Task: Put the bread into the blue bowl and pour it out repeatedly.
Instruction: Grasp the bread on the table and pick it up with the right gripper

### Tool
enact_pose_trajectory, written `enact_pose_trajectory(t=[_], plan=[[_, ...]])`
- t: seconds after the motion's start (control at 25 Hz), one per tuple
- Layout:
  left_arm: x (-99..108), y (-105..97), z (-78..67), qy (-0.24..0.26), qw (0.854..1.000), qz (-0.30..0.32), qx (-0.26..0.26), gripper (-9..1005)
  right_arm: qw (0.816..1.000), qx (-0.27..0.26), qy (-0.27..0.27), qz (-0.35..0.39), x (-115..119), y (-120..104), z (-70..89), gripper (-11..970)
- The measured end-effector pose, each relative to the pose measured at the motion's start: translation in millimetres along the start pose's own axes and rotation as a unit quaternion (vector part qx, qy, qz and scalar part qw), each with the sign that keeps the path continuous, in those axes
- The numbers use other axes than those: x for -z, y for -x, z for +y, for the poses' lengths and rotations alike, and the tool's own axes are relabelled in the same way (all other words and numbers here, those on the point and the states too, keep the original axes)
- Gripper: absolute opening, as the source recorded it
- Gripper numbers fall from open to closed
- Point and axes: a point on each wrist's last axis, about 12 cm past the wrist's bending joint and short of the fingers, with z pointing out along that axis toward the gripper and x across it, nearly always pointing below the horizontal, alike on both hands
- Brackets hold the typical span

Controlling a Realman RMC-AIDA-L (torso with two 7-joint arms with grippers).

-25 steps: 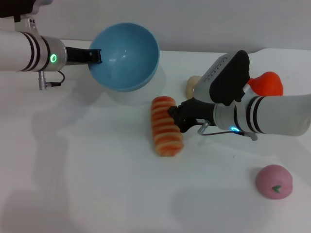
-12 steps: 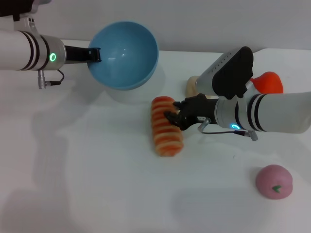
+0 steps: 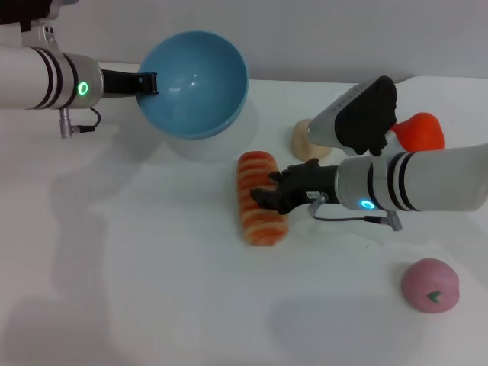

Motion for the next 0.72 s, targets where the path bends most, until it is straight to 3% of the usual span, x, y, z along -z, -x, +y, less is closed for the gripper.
enact_pose_trajectory(t=[0.72], plan=[[0.1, -1.4, 1.8, 0.003, 1.000, -0.001, -0.003, 0, 0.998, -0.041, 0.005, 0.046, -4.4, -1.0, -0.8, 469]])
